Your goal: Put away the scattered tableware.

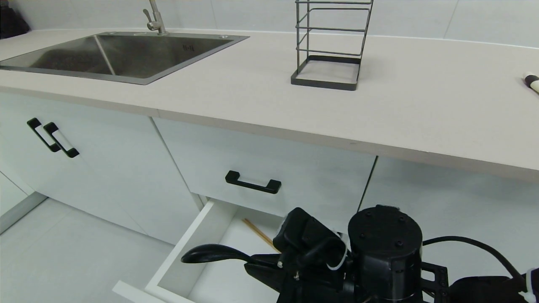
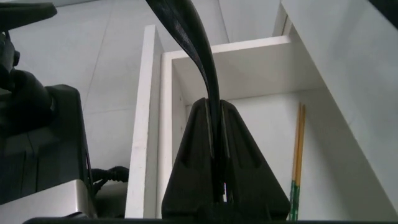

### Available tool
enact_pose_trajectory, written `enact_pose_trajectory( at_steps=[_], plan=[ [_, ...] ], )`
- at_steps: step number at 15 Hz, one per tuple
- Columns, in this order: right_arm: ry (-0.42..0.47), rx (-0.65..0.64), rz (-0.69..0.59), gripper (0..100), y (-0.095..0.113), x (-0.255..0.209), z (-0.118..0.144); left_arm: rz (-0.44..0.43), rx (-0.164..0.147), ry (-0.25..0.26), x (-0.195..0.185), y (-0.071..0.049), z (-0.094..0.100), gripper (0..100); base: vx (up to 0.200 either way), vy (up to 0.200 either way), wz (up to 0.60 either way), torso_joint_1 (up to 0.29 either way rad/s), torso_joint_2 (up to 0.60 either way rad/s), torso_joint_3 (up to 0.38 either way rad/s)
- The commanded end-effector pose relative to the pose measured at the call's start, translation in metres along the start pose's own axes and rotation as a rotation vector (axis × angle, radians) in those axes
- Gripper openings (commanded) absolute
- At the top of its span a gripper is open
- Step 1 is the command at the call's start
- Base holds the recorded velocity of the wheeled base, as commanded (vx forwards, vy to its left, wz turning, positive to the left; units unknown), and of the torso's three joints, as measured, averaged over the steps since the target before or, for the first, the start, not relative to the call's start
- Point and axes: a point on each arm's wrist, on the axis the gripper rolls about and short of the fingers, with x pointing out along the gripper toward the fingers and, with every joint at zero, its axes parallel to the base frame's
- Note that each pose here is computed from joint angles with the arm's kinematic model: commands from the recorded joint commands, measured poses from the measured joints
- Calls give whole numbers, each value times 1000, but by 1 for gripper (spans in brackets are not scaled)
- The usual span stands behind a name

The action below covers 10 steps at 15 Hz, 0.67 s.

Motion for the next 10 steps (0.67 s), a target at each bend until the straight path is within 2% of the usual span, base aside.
enact_pose_trajectory(
  at_steps=[1, 7, 10],
  plan=[
    [21, -2, 4, 0, 4, 10, -7, 0, 0, 0, 0, 0, 0, 100, 0, 0, 0, 0, 0, 0],
    [22, -3, 1, 0, 5, 38, -12, 0, 0, 0, 0, 0, 0, 100, 0, 0, 0, 0, 0, 0],
    [62, -2, -33, 0, 5, 45, -20, 0, 0, 0, 0, 0, 0, 100, 0, 0, 0, 0, 0, 0]
  ],
)
